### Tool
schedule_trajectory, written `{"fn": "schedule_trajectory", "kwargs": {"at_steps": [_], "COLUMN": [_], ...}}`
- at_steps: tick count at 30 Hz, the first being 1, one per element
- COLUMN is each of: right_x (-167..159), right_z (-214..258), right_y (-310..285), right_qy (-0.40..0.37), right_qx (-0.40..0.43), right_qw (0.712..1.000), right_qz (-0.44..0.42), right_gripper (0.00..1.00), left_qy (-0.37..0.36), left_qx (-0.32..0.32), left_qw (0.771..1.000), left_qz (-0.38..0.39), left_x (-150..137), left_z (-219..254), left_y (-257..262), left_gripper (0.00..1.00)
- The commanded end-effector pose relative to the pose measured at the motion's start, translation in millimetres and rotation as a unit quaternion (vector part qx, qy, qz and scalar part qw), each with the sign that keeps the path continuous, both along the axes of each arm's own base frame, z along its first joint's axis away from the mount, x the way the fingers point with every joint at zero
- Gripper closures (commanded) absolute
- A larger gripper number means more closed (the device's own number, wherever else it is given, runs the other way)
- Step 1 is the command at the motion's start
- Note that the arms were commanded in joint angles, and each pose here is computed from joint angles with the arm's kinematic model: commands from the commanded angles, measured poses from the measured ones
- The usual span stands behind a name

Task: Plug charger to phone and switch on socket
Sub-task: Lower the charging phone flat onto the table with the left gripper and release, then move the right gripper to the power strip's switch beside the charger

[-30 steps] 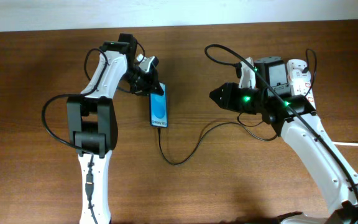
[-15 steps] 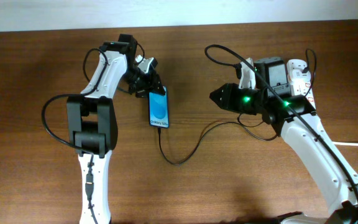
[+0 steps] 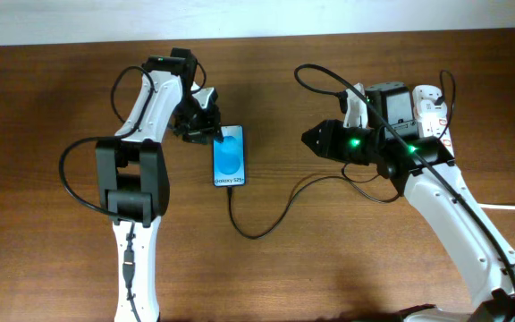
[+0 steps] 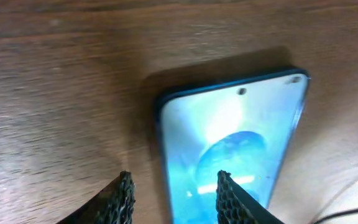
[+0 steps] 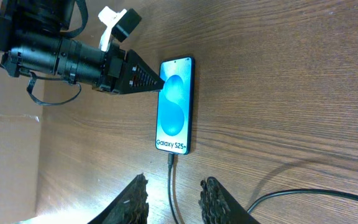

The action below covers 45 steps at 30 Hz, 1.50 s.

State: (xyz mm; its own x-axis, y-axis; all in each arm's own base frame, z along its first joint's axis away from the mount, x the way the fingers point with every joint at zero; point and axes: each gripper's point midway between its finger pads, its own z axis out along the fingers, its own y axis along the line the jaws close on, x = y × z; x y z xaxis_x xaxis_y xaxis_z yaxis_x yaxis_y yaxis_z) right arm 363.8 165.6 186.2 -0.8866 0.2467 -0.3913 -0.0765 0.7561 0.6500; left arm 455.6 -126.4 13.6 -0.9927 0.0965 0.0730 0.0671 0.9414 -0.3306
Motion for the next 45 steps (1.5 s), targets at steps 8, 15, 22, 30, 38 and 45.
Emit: {"fn": "schedule_trajectory", "kwargs": {"at_steps": [8, 15, 22, 30, 38, 45], "right_x": [-0.4, -9.9, -18.3, -49.1, 9.3, 47.0], "right_z": [1.2, 21.6, 110.2, 109.9, -8.9, -61.3], "right_y": [-2.9, -6.2, -103.0, -310.4, -396.7, -402.9], "right_qy": [-0.015, -0.032, -0.028, 0.038, 0.111, 0.115], "right_qx": [-0.02, -0.062, -0.176, -0.195, -0.154, -0.147], "right_qw": [1.0, 0.995, 0.983, 0.929, 0.93, 0.933], "right_qz": [0.017, 0.068, -0.037, -0.314, -0.315, -0.308], "right_gripper": [0.65, 0.58, 0.57, 0.46, 0.4, 0.4], "left_qy": [-0.135, -0.256, -0.319, -0.274, -0.287, -0.287], "left_qx": [0.083, 0.034, 0.0, 0.021, 0.04, 0.04], "left_qw": [0.987, 0.965, 0.947, 0.961, 0.957, 0.957], "left_qz": [0.034, 0.047, 0.045, 0.015, 0.0, 0.0], "left_x": [44.7, 28.2, 0.1, -8.1, -4.2, -4.3], "left_z": [127.0, 248.2, 314.7, 287.6, 287.8, 287.7], "left_y": [32.5, 28.4, 24.0, 26.9, 32.2, 32.2], "left_gripper": [0.54, 0.51, 0.26, 0.25, 0.01, 0.01]}}
